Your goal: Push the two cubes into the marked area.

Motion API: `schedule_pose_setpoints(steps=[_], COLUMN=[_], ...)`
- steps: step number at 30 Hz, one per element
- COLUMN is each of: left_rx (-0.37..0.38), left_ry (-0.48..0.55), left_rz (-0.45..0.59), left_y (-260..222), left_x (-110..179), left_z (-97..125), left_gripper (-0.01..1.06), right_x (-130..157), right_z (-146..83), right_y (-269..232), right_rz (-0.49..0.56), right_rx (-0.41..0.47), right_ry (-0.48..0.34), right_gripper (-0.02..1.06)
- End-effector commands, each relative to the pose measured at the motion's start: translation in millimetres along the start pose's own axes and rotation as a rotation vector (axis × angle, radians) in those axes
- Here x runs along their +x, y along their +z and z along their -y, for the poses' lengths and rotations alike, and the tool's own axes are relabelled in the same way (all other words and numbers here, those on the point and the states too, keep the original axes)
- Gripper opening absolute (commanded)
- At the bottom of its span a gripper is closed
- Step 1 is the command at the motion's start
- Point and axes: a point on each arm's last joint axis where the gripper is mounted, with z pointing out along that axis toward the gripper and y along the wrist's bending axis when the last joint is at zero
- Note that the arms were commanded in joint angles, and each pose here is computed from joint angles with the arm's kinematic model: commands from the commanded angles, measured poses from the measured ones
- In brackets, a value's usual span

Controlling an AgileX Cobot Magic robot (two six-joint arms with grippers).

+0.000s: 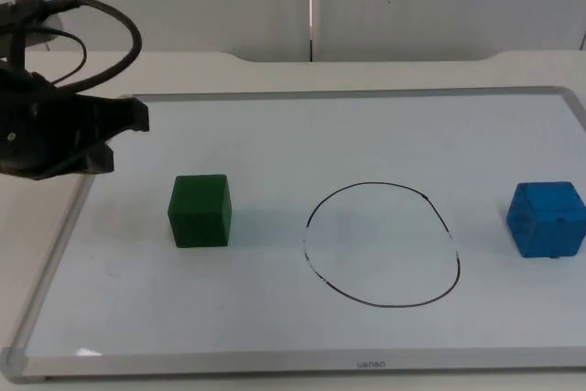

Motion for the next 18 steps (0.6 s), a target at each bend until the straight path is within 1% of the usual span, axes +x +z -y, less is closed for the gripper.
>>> schedule_pose_setpoints(steps=[1, 3, 6, 10, 14, 17, 18], left_rx=[-0.012, -0.012, 0.028, 0.019, 0.025, 0.042, 0.042], left_ry=[-0.012, -0.013, -0.019, -0.018, -0.004, 0.027, 0.027], left_rz=[-0.001, -0.009, -0.054, -0.09, -0.112, -0.122, -0.122], left_y=[4, 6, 16, 25, 30, 38, 38], left_x=[-1, 0, 7, 14, 19, 19, 19], left_z=[0, 0, 2, 1, 6, 16, 16], left_gripper=[0.0, 0.0, 0.0, 0.0, 0.0, 0.0, 0.0], right_x=[1, 1, 1, 1, 1, 1, 1], right_z=[0, 0, 0, 0, 0, 0, 0], right_y=[1, 1, 1, 1, 1, 1, 1], right_rz=[0.0, 0.0, 0.0, 0.0, 0.0, 0.0, 0.0], right_rx=[-0.004, -0.004, -0.004, -0.004, -0.004, -0.004, -0.004], right_ry=[0.002, 0.002, 0.002, 0.002, 0.002, 0.002, 0.002], right_gripper=[1.05, 1.05, 1.05, 1.05, 1.05, 1.05, 1.05])
